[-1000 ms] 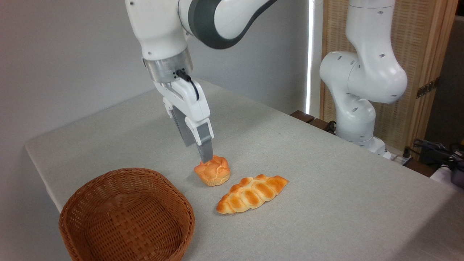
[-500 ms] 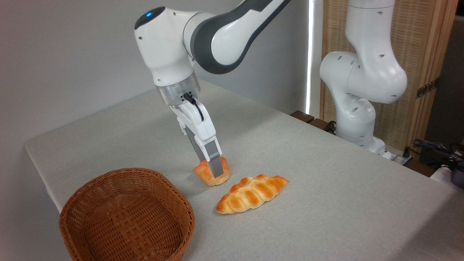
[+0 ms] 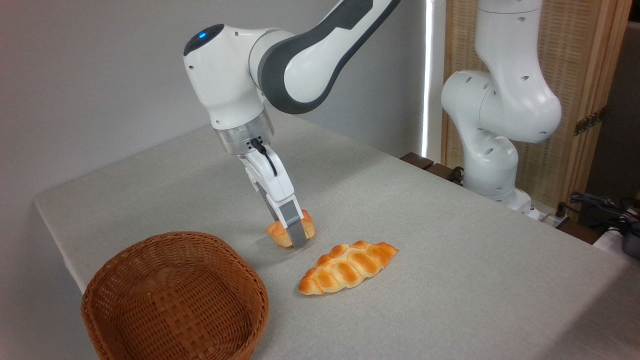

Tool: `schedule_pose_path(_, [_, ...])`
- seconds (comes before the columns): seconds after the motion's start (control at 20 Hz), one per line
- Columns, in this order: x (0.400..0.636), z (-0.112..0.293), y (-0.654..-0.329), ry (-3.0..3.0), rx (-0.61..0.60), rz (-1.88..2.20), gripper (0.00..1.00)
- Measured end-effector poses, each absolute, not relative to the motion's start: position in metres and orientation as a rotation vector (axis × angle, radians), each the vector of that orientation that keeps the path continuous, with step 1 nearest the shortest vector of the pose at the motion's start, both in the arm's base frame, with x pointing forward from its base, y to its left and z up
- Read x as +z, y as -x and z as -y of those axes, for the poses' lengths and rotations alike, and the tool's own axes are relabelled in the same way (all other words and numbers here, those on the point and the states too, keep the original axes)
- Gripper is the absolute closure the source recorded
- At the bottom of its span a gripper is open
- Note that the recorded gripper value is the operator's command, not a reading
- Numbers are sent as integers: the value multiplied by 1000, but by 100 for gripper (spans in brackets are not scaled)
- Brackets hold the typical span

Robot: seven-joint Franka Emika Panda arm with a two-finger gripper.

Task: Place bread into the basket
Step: 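Close the gripper fingers around the round bun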

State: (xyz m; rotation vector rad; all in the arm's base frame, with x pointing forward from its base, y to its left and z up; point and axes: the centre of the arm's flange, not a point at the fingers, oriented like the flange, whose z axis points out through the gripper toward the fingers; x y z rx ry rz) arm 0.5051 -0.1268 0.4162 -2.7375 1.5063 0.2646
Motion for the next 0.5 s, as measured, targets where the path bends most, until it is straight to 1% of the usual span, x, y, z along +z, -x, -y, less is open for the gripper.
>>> schedule_pose_path(0.15, [416, 127, -505, 2737, 264, -1506, 59])
schedule_pose_path(0.2, [416, 127, -505, 2737, 264, -1506, 63])
schedule_pose_path(0.25, [416, 127, -505, 2737, 264, -1506, 64])
schedule_pose_path(0.5, [416, 127, -505, 2737, 264, -1506, 64])
